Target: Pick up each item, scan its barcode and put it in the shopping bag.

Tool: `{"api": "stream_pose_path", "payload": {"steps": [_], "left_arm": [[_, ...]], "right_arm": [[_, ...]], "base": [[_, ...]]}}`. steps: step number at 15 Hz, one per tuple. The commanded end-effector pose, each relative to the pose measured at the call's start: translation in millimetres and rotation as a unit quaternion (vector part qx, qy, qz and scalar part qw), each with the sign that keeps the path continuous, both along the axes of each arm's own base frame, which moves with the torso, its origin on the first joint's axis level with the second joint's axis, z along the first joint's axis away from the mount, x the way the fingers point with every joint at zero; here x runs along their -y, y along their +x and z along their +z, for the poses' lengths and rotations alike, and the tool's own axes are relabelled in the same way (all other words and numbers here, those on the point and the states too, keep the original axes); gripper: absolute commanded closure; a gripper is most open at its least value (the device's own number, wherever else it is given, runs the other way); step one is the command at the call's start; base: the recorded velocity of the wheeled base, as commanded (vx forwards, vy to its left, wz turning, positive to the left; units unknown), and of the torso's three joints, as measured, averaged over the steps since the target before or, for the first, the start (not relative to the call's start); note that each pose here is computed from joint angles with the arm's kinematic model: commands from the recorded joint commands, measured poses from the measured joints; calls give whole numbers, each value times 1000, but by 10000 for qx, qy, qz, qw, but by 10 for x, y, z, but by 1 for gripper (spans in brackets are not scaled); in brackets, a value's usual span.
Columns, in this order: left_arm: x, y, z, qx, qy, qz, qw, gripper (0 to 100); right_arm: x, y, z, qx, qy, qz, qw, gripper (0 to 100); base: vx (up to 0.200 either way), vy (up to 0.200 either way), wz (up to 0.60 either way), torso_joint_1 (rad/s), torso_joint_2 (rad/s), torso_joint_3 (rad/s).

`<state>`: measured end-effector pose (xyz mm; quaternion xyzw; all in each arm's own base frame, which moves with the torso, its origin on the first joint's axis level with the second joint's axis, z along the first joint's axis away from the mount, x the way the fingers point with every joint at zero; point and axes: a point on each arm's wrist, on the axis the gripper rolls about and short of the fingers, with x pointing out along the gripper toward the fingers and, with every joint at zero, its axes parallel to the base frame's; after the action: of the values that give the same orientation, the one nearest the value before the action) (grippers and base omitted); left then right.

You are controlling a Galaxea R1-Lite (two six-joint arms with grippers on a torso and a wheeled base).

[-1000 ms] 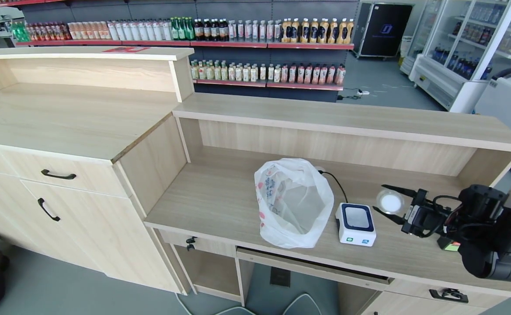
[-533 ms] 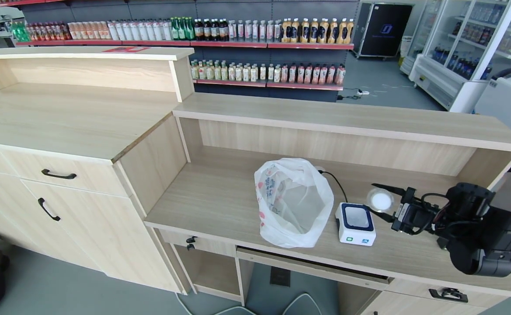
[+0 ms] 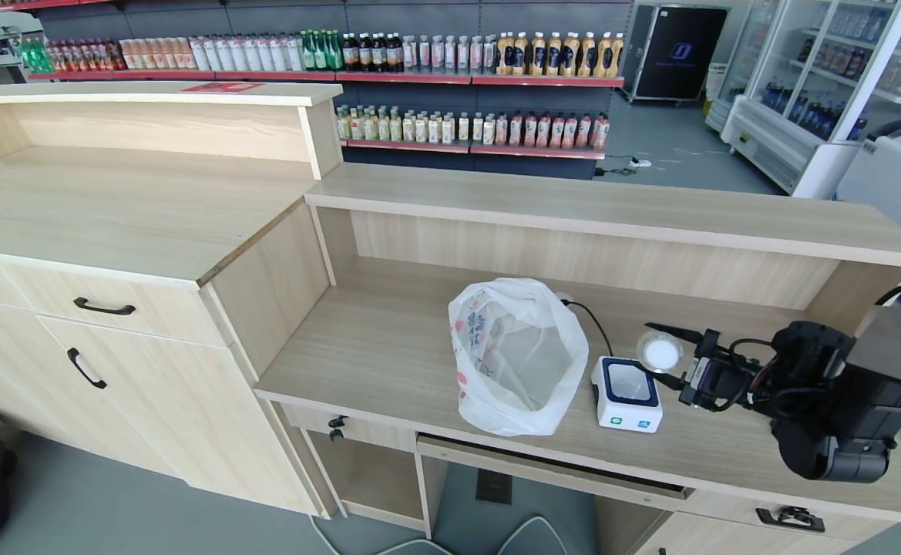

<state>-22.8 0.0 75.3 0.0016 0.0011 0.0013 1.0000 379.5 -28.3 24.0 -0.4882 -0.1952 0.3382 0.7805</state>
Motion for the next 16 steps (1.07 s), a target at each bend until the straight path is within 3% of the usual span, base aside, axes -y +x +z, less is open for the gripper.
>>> {"api": "stream_pose_path", "payload": {"steps": [1,16], "left_arm": [[0,0,0,3,-1,3,10000,0],[0,0,0,3,-1,3,10000,0]], "right_arm": [[-40,23,-38,-17,1,58,10000,100],[-160,226,-143,33,93,231,9997,100]], "base": [[0,0,0,0,0,0],[0,0,0,0,0,0]]}}
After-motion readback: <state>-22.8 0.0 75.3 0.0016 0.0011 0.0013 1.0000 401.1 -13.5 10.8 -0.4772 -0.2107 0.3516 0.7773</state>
